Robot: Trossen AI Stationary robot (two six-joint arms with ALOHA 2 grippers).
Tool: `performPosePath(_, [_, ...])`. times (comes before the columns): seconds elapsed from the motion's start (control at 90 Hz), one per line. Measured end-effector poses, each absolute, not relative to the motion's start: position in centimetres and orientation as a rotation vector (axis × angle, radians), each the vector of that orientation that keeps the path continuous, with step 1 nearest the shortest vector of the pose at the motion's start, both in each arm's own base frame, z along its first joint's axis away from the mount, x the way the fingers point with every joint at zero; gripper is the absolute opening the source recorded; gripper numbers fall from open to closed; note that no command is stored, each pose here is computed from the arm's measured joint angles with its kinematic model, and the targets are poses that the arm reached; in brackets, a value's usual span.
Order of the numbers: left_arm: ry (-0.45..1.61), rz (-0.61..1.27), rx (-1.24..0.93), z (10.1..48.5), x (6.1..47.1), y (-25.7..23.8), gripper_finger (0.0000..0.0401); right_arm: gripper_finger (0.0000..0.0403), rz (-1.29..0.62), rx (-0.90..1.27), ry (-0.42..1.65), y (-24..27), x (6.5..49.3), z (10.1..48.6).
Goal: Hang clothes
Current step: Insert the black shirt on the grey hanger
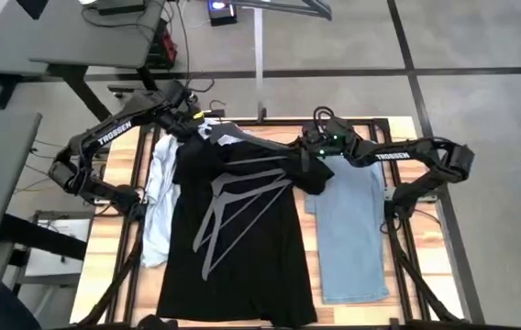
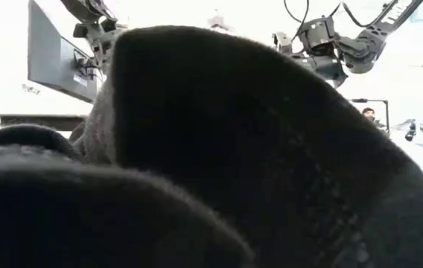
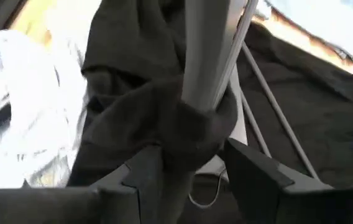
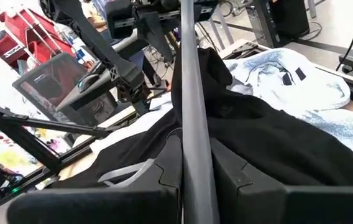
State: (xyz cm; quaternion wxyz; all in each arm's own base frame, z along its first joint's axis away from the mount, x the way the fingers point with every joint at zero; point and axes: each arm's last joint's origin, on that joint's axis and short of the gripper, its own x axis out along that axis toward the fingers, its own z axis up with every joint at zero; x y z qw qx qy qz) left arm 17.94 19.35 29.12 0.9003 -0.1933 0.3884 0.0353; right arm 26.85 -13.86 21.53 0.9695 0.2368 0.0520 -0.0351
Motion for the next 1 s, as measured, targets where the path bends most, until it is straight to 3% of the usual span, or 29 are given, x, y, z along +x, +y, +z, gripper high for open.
performPosePath(0.422, [0.708,0.045,-0.382,29.9,19.6,19.0,0.0148,0.003,-0.057,0.457,0.112,-13.5,27.0,21.5])
performPosePath(0.544, [0.775,0.126,-0.296,30.7,19.2,19.3,0.0148,0.003,-0.06,0.458,0.112,-13.5,27.0,21.5])
performPosePath(0.722, [0.716,0.214,-0.181,33.9,19.0,20.3,0.0148,0.003,-0.074,0.457,0.109,-13.6,27.0,21.5])
performPosePath(1.0, [0.93,0.334,-0.181,34.6,16.7,20.2,0.0148,0.003,-0.068,0.461,0.115,-13.8,26.9,21.4])
